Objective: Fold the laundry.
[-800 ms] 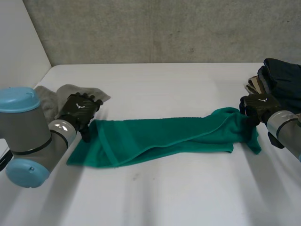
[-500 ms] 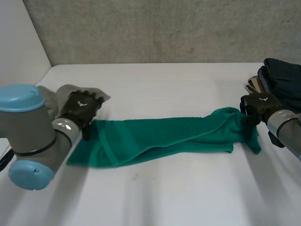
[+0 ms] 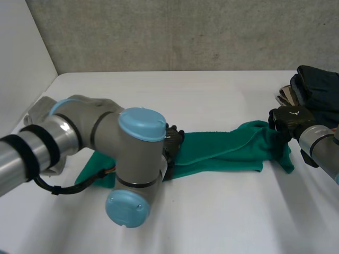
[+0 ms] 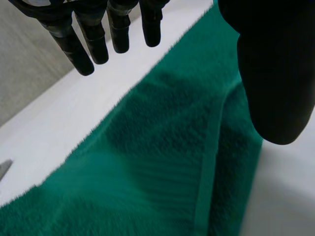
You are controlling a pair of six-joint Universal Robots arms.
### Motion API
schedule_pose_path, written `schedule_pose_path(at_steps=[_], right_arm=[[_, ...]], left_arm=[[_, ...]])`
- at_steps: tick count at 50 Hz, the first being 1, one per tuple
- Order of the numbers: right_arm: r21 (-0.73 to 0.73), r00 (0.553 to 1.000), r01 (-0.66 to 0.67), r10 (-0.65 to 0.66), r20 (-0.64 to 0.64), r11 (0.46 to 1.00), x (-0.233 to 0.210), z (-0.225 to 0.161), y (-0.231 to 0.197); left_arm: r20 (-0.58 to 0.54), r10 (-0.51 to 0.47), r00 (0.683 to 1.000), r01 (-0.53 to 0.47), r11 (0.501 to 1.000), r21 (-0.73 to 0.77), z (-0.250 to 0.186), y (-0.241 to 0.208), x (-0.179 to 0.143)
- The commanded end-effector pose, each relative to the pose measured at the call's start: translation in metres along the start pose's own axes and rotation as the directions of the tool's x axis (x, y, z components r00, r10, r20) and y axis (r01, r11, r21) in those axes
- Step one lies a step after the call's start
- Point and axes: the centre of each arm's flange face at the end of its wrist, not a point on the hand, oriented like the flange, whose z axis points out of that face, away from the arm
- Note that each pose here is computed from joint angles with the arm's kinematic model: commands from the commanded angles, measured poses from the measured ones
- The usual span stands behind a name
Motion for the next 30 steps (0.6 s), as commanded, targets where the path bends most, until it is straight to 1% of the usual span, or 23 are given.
schedule_pose_path(at_steps=[1, 9, 15, 18, 23, 25, 29, 30], right_arm=[[0.002, 1.000, 0.001, -0.001, 0.001, 1.000, 0.000, 0.001, 0.001], [0.002, 1.000, 0.009, -0.009, 0.001, 1.000, 0.000, 0.001, 0.001], [0.004, 1.000, 0.013, -0.013, 0.004, 1.000, -0.001, 0.000, 0.001], [0.009, 1.000, 0.014, -0.014, 0.002, 1.000, -0.001, -0.001, -0.001], [0.008, 1.000, 0.019, -0.019, 0.014, 1.000, -0.006, -0.003, -0.003], [0.010, 1.000, 0.021, -0.021, 0.015, 1.000, -0.006, -0.004, -0.004], [0.030, 0.998, 0.062, -0.062, 0.013, 0.998, -0.007, -0.011, -0.016], [0.034, 0.995, 0.100, -0.100, 0.010, 0.994, -0.007, -0.018, -0.024]], left_arm=[[0.051, 0.021, 0.999, -0.018, 0.999, -0.041, 0.009, 0.006, 0.002], [0.142, 0.078, 0.987, -0.073, 0.996, -0.041, 0.021, 0.008, -0.008], [0.189, 0.072, 0.979, -0.073, 0.997, -0.002, 0.027, 0.000, -0.025], [0.187, 0.070, 0.980, -0.071, 0.997, 0.003, 0.031, 0.001, -0.031], [0.122, 0.079, 0.989, -0.081, 0.997, 0.010, 0.035, 0.004, -0.033], [0.112, 0.079, 0.991, -0.081, 0.997, 0.012, 0.035, 0.003, -0.034], [0.130, 0.079, 0.988, -0.079, 0.997, -0.002, 0.026, -0.004, -0.045], [0.144, 0.076, 0.987, -0.075, 0.997, -0.010, 0.019, -0.010, -0.053]])
